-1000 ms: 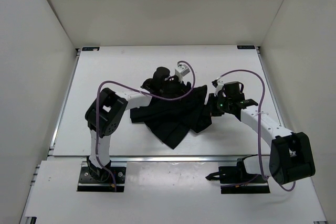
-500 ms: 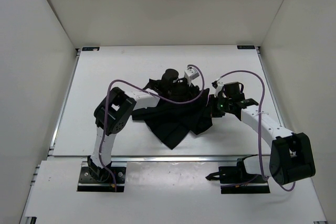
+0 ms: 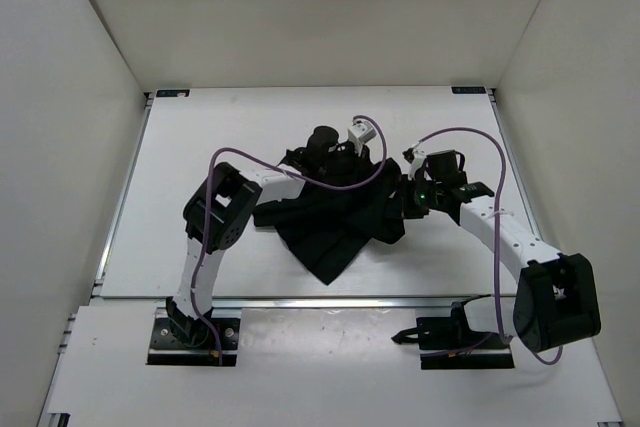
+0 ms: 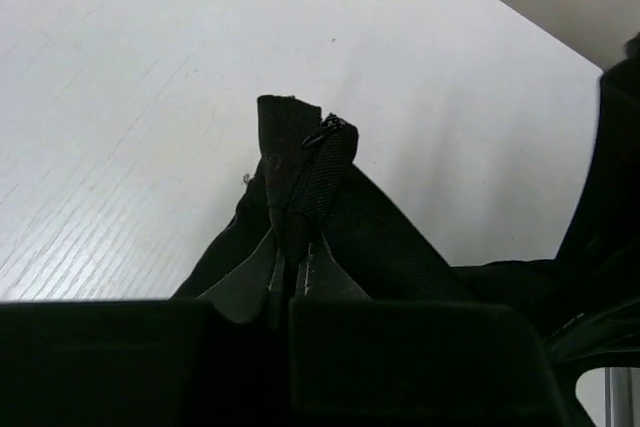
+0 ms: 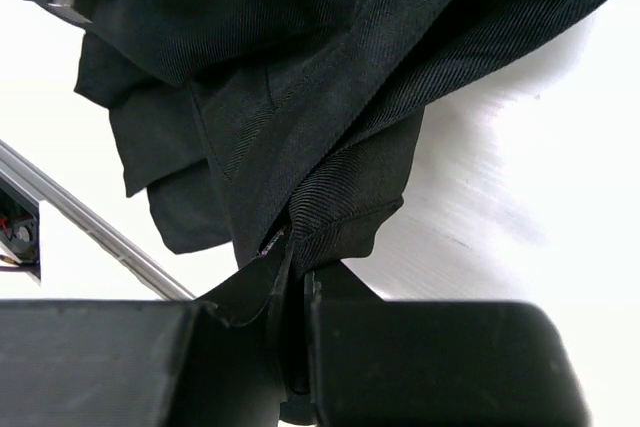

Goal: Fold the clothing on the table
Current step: Flatten the skirt out

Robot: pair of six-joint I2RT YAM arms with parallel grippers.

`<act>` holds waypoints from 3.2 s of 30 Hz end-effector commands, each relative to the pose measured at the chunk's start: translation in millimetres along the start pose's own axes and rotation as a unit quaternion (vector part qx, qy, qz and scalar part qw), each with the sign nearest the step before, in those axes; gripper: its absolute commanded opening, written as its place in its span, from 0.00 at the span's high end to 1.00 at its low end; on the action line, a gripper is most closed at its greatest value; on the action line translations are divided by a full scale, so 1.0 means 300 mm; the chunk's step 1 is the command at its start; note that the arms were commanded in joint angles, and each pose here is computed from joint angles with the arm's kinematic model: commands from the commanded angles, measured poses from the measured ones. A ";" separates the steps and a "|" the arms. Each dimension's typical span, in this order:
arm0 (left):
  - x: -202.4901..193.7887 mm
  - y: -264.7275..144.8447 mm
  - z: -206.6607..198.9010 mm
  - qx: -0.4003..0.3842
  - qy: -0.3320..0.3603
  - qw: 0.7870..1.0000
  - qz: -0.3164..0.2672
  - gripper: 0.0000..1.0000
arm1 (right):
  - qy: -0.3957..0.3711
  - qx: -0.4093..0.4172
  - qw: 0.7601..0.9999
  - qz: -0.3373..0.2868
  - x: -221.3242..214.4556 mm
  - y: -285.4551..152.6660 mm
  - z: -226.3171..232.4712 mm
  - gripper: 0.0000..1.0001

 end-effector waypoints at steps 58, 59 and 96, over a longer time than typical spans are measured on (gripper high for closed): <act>-0.281 -0.618 -0.146 0.264 -0.350 0.891 0.117 0.06 | 0.076 -0.041 0.994 -0.060 -0.051 -0.092 -0.087 1.00; -0.285 -0.612 -0.147 0.268 -0.343 0.892 0.125 0.09 | 0.076 -0.041 0.995 -0.058 -0.052 -0.090 -0.088 1.00; -0.351 -0.968 -0.204 0.389 -0.378 0.835 0.099 1.00 | 0.061 -0.033 0.996 -0.061 0.157 0.033 -0.095 1.00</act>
Point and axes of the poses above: each gripper's point midway between its finger pads, its own y axis out along the fingers, its own z axis along the line the jaws close on, x = y × z, the point moved 6 cm from there along -y, back along the fingers, and after that the axes turned 10 degrees about y, right-handed, at the moved point
